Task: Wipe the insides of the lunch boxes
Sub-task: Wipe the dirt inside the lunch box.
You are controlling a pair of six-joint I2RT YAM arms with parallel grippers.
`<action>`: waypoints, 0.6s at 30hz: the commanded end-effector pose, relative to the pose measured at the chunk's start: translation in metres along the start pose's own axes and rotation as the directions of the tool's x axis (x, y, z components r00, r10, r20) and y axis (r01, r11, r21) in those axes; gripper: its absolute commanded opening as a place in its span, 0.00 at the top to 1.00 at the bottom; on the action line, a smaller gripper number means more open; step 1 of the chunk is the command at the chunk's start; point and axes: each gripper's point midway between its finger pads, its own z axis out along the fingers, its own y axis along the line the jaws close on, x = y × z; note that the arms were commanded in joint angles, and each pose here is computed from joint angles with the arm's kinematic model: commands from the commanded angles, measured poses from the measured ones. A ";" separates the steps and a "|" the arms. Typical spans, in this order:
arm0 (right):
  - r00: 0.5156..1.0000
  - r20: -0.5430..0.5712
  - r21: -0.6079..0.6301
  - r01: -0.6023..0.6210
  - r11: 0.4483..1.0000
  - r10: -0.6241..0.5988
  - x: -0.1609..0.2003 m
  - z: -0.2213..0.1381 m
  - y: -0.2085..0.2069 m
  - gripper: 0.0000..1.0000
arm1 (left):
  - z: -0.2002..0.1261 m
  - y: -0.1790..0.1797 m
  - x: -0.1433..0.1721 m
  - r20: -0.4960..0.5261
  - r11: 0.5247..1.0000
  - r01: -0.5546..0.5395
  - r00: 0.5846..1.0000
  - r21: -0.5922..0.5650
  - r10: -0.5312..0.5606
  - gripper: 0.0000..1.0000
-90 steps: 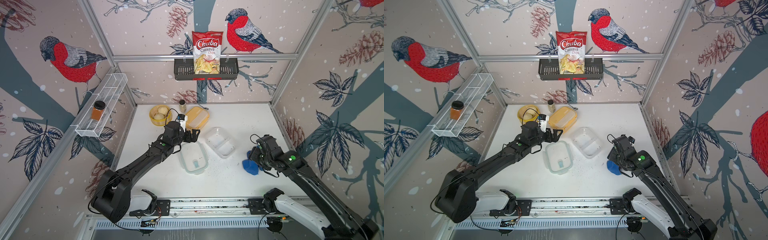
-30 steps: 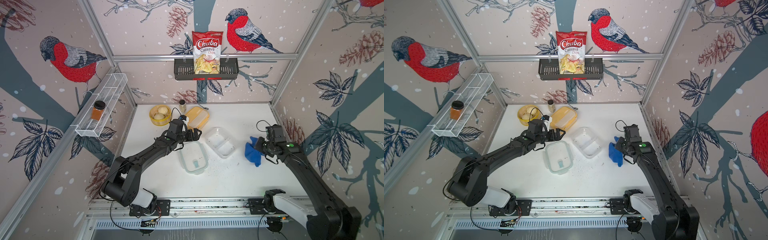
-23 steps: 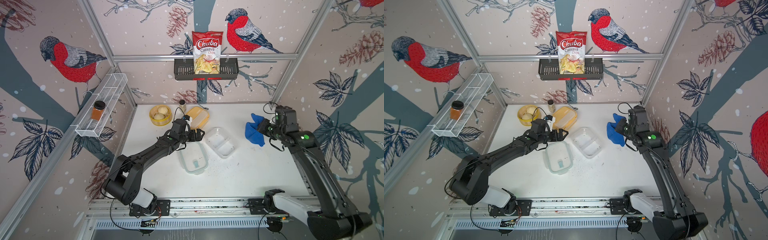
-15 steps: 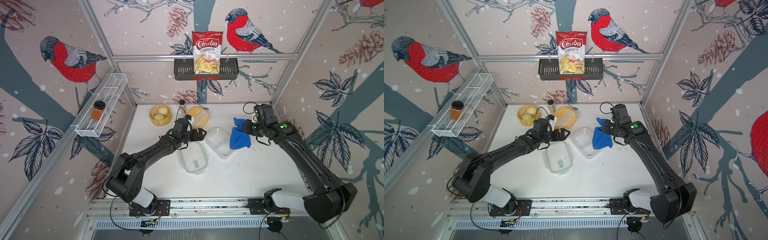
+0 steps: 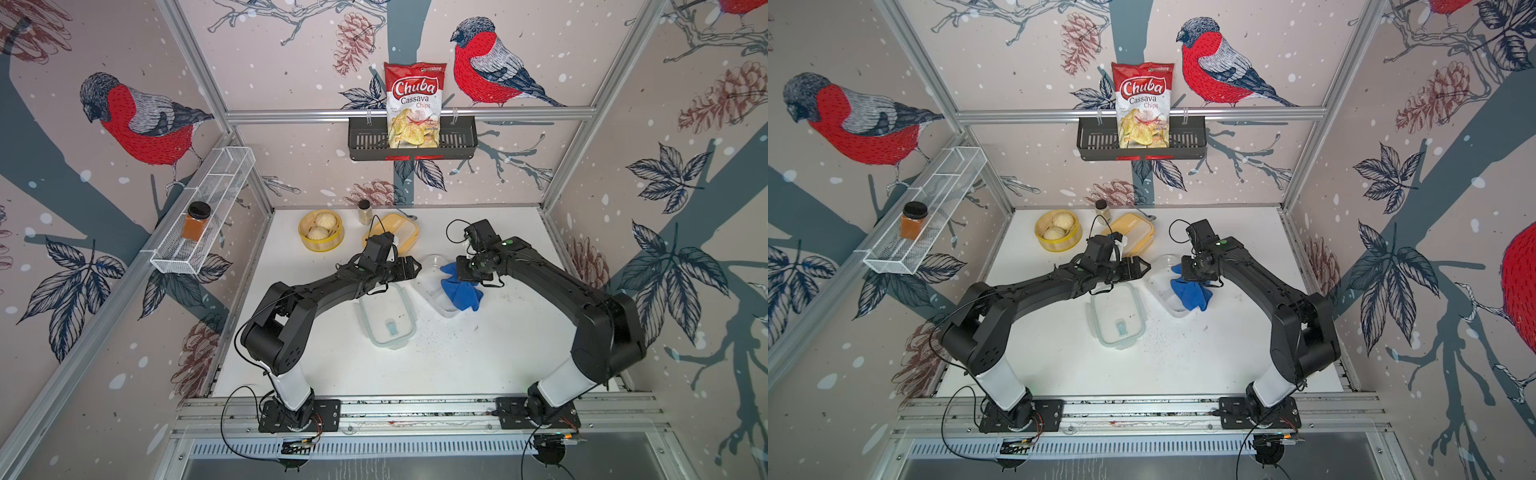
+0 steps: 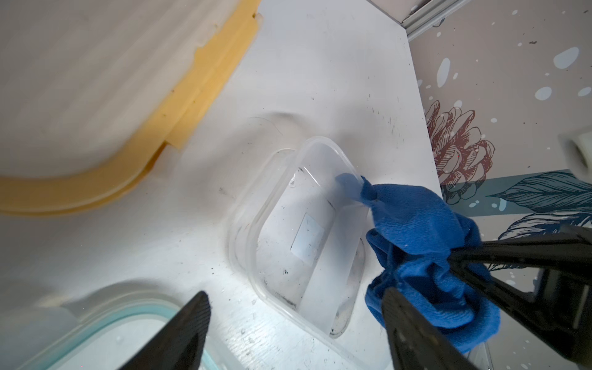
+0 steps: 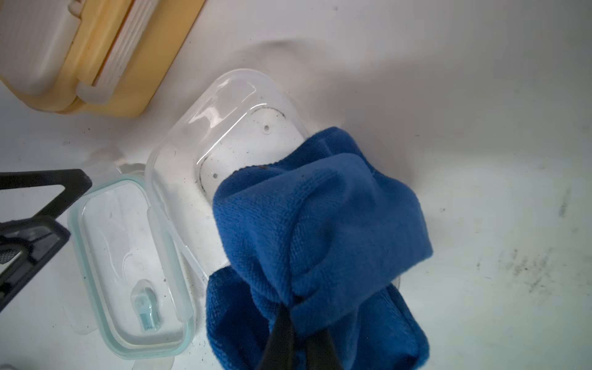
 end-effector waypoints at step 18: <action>0.962 -0.262 0.304 0.155 0.940 -0.074 0.036 0.101 -0.041 1.00 | 0.033 -0.006 0.006 -0.024 0.999 0.028 0.999 0.038 -0.027 0.34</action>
